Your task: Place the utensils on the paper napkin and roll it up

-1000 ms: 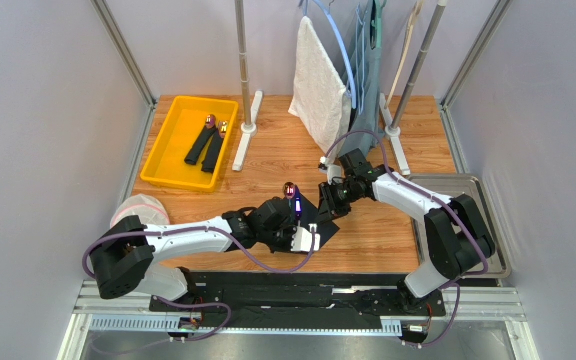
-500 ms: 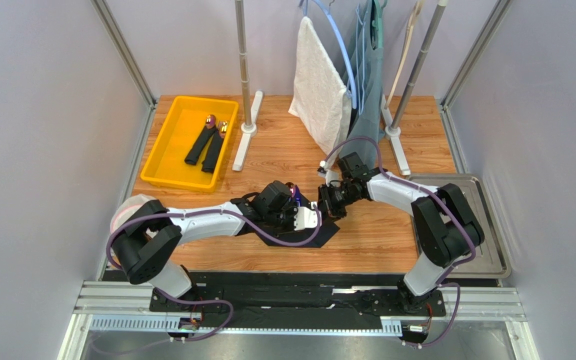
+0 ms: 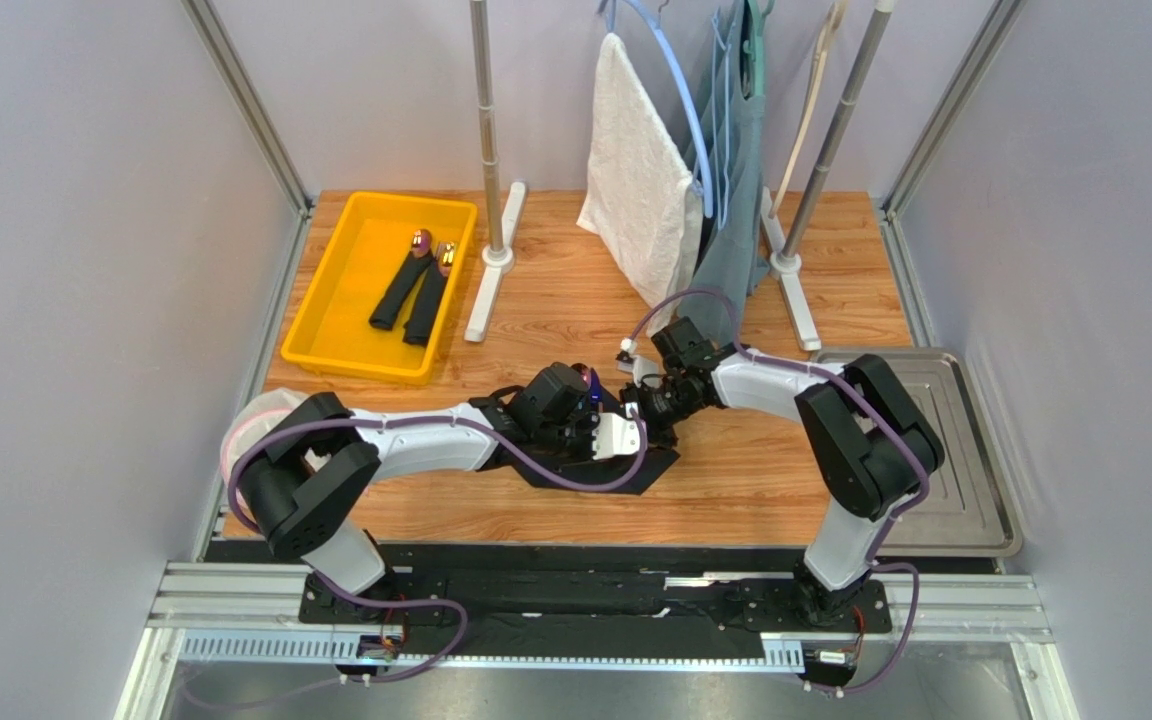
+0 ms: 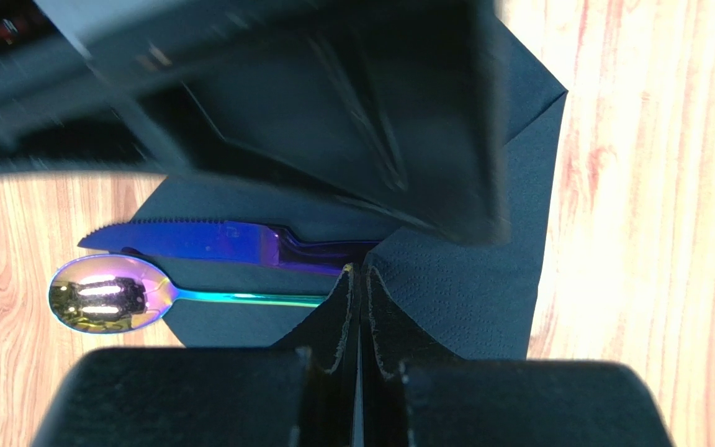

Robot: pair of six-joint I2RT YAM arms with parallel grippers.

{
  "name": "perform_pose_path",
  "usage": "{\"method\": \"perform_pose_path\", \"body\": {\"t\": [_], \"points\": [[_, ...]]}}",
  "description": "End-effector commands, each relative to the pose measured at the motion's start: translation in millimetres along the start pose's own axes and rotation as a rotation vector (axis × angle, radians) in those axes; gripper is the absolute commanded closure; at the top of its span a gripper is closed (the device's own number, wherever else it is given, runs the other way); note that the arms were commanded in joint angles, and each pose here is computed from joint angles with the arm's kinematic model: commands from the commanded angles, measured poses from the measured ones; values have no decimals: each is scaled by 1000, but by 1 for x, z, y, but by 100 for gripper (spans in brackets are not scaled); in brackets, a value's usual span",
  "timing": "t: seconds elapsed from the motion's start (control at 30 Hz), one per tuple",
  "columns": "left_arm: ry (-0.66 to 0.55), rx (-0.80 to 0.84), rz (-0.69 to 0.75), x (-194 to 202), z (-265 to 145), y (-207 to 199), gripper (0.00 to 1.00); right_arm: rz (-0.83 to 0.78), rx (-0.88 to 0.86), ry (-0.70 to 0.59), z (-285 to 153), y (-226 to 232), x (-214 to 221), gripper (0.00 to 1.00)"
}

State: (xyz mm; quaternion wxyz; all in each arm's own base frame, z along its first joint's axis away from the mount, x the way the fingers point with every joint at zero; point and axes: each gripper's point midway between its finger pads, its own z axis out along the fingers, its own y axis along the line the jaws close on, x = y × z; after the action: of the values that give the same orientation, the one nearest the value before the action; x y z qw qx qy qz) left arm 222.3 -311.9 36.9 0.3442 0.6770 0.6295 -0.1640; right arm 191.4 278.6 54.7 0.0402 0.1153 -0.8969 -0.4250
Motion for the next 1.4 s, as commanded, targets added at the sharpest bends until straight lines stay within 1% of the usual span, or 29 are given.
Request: {"method": "perform_pose_path", "body": {"t": [0.0, 0.13, 0.33, 0.43, 0.63, 0.93, 1.07, 1.13, 1.23, 1.27, 1.3, 1.37], "points": [[-52, -43, 16, -18, 3, 18, 100, -25, 16, -15, 7, -1, -9, 100], [-45, -46, 11, -15, 5, 22, 100, -17, 95, -9, 10, -17, -15, 100], [-35, -60, -7, -9, 6, 35, 100, -12, 143, -19, 12, -26, -27, 100], [-37, -60, -14, -9, 7, 41, 100, -1, 145, -19, 11, -27, -34, 100], [-35, -59, -31, -9, 7, 46, 100, 1, 101, -52, 2, -12, -47, 100], [-29, -66, -49, -8, 10, 50, 100, 13, 100, -17, 12, -17, -38, 100], [2, -47, -94, -1, 11, 48, 100, 9, 134, -5, 18, -26, -35, 100], [0, -55, -127, -4, 8, 52, 100, 10, 156, -3, 19, -31, -35, 100], [-4, -81, -218, -9, -4, 62, 99, 13, 188, -2, 19, -37, -37, 100], [9, -79, -259, -7, -11, 62, 98, 9, 193, -2, 19, -39, -37, 100], [-21, -97, -311, -19, -22, 66, 85, 9, 202, -3, 19, -40, -37, 100], [-15, -79, -389, -23, -37, 59, 71, 0, 213, -11, 18, -42, -39, 100]]}}
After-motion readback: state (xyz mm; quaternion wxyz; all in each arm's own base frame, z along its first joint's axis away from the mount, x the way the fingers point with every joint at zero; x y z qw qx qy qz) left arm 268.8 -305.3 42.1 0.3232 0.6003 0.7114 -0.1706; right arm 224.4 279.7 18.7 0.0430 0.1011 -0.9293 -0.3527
